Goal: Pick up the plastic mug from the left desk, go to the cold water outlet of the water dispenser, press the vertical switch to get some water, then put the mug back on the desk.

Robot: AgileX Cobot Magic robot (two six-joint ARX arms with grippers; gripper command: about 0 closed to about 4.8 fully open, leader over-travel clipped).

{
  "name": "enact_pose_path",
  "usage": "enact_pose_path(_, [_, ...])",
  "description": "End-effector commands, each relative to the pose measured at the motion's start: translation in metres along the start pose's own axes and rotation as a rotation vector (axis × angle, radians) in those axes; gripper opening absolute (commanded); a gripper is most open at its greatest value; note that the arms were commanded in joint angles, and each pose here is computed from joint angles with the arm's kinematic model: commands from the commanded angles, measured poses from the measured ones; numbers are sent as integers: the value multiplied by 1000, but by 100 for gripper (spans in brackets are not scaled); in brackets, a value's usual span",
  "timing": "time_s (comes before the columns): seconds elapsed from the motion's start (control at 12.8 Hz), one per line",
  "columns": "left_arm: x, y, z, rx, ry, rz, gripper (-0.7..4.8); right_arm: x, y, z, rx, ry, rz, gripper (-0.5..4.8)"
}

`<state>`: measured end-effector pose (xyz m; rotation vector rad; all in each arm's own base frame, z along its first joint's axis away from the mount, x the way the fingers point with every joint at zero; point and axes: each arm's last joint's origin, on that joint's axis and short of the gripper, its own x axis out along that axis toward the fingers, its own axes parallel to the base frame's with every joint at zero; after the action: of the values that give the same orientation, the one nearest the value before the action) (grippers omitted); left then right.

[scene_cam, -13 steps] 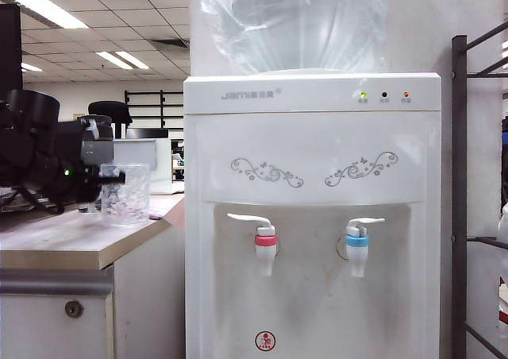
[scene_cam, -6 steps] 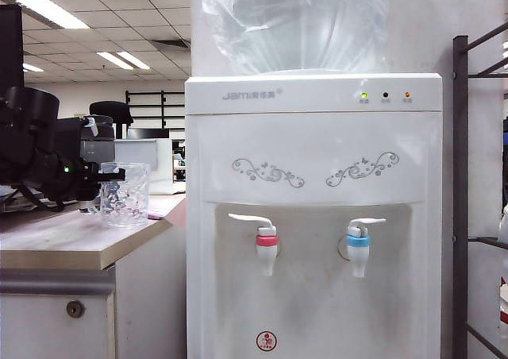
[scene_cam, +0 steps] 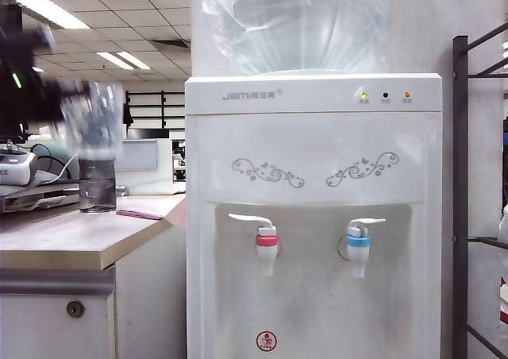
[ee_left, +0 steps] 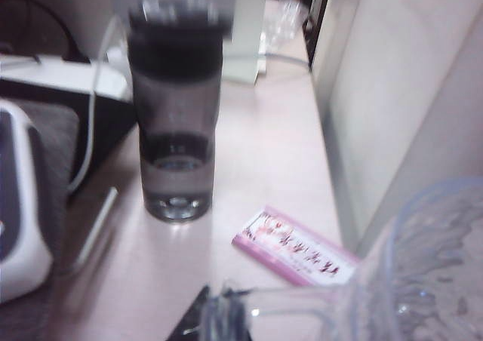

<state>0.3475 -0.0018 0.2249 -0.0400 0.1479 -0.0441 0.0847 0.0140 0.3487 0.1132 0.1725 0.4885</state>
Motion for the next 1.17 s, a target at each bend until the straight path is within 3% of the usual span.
enact_pose_path(0.08, [-93,-19,48,-22,37,-74,-7,0,-1,2,-2,-9,-24,-6])
enact_pose_path(0.47, [-124,-57,54,-41,96,-225,-7,6,-5,2,7,6,-66,-6])
enact_pose_path(0.63, [-133,-99,25,4,177,-391,-7,6,-5,2,6,6,-62,-6])
enact_pose_path(0.7, [-136,-108,17,13,187,-414,-7,6,-5,2,6,6,-62,-6])
enact_pose_path(0.78, [-142,-128,-11,20,219,-492,-7,6,-5,2,6,6,-61,-6])
enact_pose_path(1.02, [-148,-149,-39,64,294,-546,-7,6,-5,2,7,7,-60,-6])
enact_pose_path(1.1, [-148,-174,-60,109,349,-626,-7,6,-5,0,17,28,-62,-6])
enact_pose_path(1.17, [-148,-180,-66,116,352,-644,-7,6,-5,-1,23,40,-63,-6])
